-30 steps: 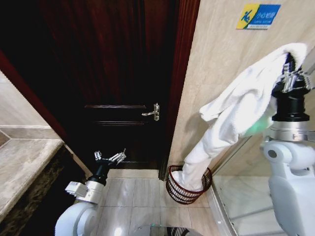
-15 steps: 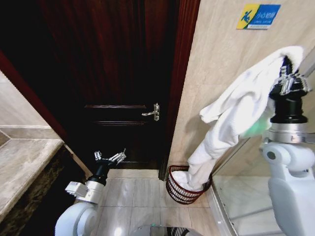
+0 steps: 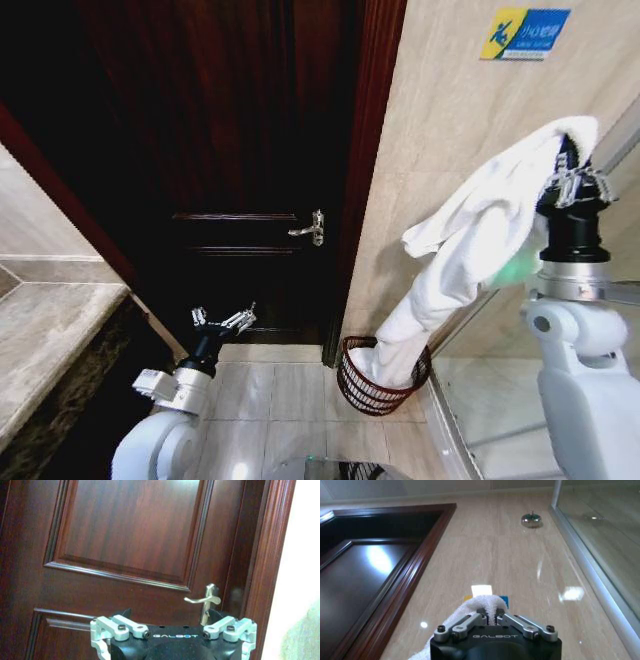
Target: Discard the used towel into the hamper.
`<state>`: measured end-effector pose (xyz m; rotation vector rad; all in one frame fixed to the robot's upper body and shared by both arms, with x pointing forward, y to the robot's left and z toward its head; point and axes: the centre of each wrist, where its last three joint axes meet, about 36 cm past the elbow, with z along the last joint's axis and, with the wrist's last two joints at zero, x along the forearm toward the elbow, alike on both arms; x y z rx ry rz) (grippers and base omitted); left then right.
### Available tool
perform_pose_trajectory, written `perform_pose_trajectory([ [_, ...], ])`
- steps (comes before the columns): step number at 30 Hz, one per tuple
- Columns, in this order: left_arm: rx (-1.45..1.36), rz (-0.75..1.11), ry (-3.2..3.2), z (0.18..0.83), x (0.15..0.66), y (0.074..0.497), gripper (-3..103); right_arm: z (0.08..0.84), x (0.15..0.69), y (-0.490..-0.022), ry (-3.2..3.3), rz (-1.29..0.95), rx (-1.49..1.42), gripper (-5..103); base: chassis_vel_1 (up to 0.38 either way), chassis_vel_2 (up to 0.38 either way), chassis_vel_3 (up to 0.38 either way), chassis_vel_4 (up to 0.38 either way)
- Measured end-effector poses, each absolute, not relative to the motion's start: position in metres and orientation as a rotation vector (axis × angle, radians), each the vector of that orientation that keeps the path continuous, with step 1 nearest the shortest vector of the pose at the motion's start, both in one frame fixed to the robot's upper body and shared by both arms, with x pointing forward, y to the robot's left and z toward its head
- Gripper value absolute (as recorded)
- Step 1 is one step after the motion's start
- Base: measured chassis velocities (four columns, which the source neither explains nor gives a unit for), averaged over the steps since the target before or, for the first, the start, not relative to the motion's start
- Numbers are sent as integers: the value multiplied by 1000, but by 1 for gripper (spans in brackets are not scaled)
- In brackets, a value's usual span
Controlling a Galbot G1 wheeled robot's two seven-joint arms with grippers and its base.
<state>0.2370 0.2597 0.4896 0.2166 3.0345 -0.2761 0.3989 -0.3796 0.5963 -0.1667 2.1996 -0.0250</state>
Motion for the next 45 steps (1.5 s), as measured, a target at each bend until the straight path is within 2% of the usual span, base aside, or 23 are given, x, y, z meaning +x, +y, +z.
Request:
perform_pose_trajectory([
  [45,217,-276,3035,490,237,260,100,503,378,-376,2289,-54,-142,5,0,0,0,0],
])
